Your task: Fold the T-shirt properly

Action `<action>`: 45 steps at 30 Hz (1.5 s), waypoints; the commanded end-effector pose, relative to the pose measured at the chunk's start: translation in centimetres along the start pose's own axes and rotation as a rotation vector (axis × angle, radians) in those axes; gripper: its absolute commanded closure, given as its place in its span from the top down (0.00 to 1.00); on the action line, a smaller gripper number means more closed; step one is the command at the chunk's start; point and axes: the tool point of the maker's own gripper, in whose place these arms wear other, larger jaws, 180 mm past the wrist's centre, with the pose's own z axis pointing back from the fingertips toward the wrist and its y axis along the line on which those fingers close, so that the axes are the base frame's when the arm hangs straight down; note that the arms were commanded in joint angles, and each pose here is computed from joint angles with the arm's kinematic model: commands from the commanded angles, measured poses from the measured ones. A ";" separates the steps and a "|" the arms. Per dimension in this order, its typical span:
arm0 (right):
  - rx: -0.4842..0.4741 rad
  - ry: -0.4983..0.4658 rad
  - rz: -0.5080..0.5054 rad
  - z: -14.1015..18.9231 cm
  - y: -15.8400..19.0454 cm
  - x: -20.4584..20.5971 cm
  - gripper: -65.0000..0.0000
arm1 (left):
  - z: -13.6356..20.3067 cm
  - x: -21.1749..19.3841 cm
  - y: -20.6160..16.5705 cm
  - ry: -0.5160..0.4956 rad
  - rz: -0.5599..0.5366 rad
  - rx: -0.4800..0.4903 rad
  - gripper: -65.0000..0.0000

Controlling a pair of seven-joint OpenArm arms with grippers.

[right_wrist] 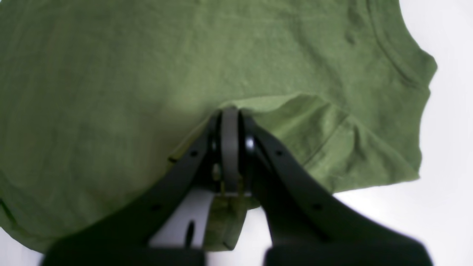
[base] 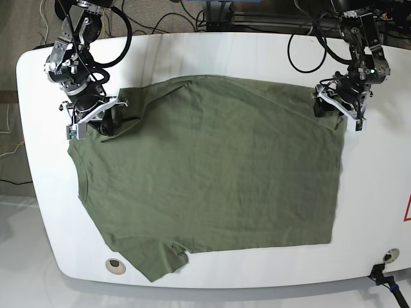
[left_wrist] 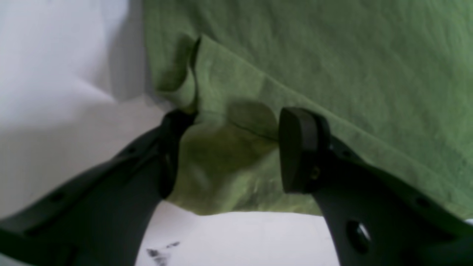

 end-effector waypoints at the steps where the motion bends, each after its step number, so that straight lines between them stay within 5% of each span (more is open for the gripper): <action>1: 0.002 -0.051 0.017 0.2 -0.1 1.5 0.02 | 0.1 -0.2 -0.1 0.020 -0.008 -0.003 0.52; 18: 0.003 -0.049 0.015 0.2 -0.1 1.4 0.02 | -0.1 3.1 -0.4 -0.090 -0.009 -0.010 0.51; 20: 0.002 -0.048 0.016 0.2 -0.1 1.4 0.02 | -0.1 3.2 -0.4 -0.094 -0.008 -0.009 0.40; 23: 0.002 -0.048 0.016 0.2 -0.1 1.4 0.02 | -0.1 3.5 -0.3 -0.101 -0.007 -0.008 0.00; 45: 0.003 -0.046 0.013 0.3 -0.1 1.3 0.00 | 0.3 3.9 -0.5 -0.113 -0.018 -0.009 0.00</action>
